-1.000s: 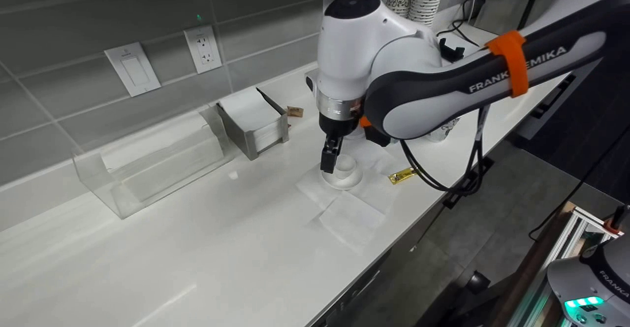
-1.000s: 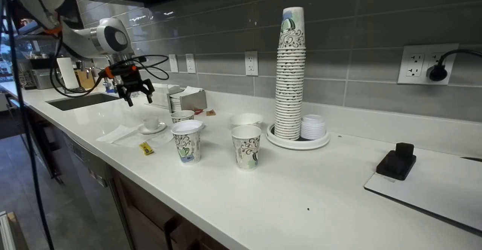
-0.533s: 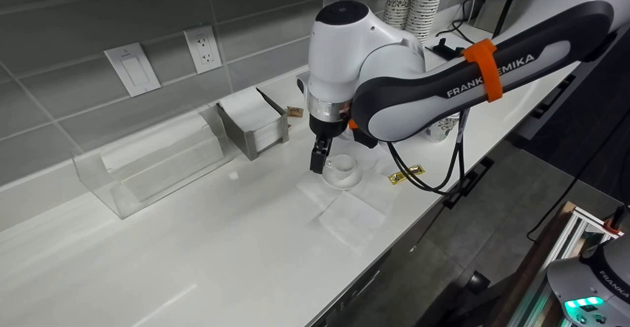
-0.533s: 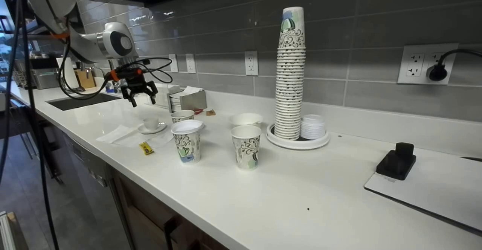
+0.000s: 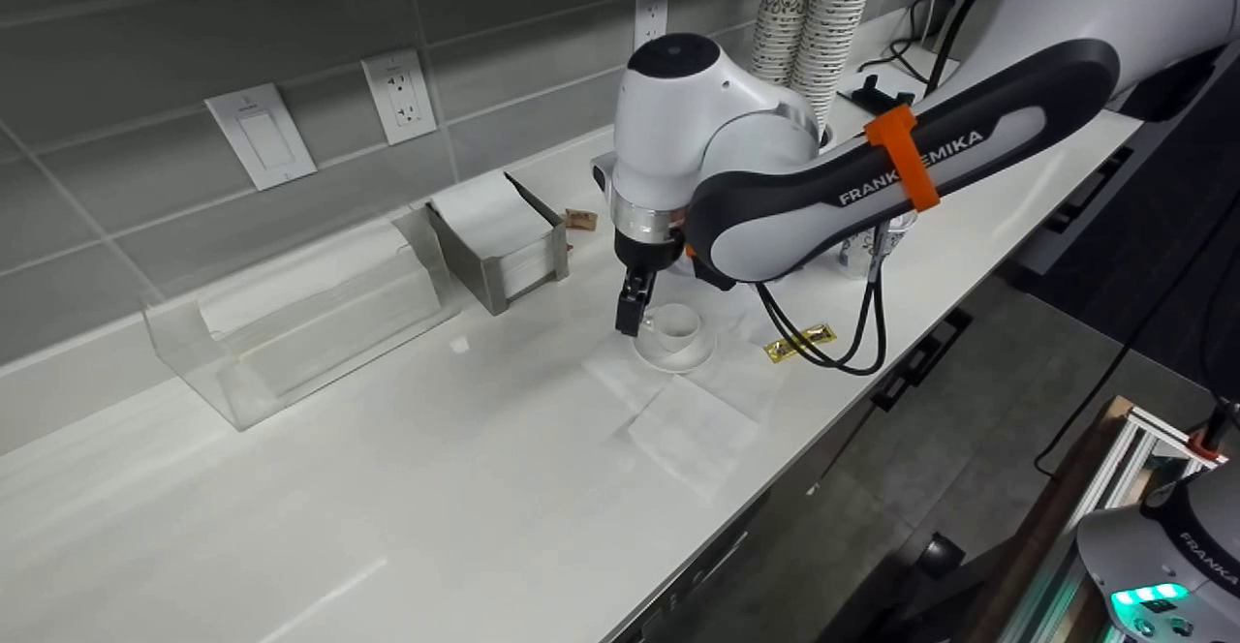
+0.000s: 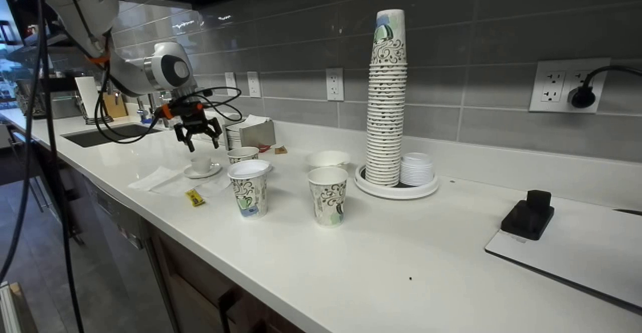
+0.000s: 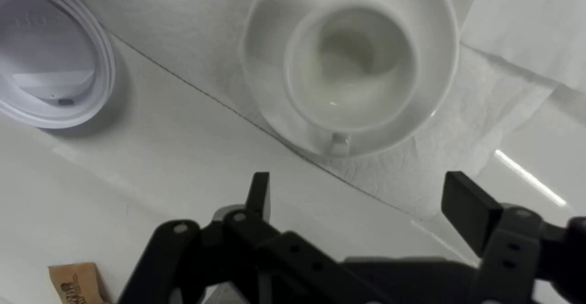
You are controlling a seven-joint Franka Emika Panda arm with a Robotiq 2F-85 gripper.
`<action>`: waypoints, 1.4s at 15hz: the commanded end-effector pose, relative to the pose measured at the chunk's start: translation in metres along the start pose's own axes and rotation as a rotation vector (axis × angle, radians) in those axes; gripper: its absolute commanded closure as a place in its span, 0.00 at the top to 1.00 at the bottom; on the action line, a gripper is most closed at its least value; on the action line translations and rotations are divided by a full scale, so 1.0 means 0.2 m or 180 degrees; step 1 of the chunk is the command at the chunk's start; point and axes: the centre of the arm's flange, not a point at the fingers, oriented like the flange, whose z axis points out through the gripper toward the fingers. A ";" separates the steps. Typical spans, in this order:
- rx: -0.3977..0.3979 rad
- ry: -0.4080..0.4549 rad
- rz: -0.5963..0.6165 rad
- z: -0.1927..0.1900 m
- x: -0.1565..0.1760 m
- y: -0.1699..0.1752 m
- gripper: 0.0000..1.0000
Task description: Take the tea cup off of the plate
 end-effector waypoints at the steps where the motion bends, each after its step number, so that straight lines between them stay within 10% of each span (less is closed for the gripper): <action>1: -0.0035 -0.0029 0.0037 0.08 0.03 0.01 0.81; 8: -0.0037 -0.0138 0.0084 0.14 0.01 0.02 0.53; 14: -0.0039 -0.0140 0.0066 0.13 0.01 0.00 0.05; 21: -0.0145 0.0005 -0.0030 -0.04 0.00 -0.08 0.03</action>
